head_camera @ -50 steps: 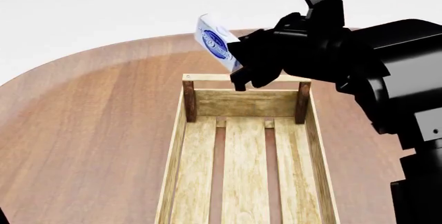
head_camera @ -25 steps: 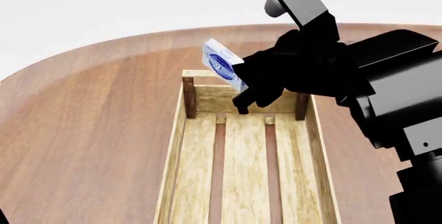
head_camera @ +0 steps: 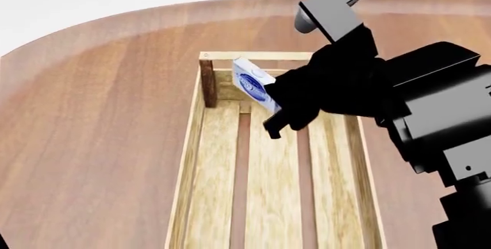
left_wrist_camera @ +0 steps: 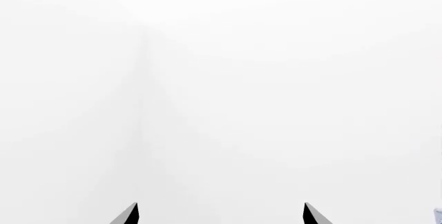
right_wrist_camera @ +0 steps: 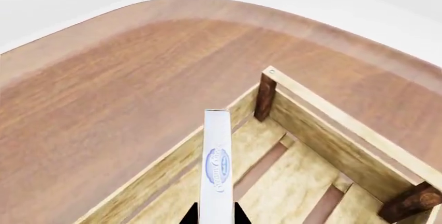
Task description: Pick up the cream cheese and put it in the tray.
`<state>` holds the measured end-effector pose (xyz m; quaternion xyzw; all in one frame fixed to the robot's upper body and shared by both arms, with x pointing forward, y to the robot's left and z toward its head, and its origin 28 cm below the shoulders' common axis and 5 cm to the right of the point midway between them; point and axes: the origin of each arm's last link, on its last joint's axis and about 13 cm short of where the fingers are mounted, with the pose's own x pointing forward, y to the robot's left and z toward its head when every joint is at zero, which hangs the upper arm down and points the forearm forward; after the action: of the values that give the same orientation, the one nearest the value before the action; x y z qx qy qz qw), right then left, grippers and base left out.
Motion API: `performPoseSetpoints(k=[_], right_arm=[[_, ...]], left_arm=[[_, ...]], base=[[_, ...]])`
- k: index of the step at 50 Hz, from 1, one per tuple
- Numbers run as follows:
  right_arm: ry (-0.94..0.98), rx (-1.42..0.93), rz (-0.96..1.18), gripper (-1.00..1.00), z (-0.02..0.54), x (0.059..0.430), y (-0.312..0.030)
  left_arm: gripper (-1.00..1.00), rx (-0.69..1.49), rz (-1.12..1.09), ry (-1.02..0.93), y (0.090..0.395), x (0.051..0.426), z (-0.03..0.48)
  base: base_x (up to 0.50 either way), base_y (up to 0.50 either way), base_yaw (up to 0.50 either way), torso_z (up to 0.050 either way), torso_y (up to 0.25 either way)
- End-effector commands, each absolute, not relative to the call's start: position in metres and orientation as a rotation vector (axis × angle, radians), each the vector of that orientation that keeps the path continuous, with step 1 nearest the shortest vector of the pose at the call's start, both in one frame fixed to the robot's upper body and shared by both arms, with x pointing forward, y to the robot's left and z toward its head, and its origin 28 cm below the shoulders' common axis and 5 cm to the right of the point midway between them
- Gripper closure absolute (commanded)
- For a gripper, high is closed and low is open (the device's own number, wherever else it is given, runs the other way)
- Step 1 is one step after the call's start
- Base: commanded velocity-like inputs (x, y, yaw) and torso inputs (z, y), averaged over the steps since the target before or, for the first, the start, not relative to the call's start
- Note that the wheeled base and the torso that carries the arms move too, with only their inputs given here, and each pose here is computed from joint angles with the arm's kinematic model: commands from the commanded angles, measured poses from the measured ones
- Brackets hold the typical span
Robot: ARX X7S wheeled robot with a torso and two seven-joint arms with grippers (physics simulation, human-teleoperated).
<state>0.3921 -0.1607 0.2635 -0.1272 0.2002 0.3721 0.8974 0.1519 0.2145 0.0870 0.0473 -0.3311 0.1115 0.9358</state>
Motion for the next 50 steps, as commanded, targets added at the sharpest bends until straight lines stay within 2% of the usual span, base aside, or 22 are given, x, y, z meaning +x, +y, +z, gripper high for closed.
performPoseSetpoints(k=[1,50], right_arm=[[0.397,-0.293,0.784,1.0,0.265,0.389,-0.16],[0.463,-0.349,0.751,1.0,0.255,0.383,-0.17]], left_arm=[[-1.0,0.096,0.229,-0.676,0.215,0.152,0.087],[-1.0,0.092,0.219,-0.669,0.213,0.152,0.088]], base=[[0.0,0.0,0.0,0.0,-0.1],[0.0,0.0,0.0,0.0,-0.101]])
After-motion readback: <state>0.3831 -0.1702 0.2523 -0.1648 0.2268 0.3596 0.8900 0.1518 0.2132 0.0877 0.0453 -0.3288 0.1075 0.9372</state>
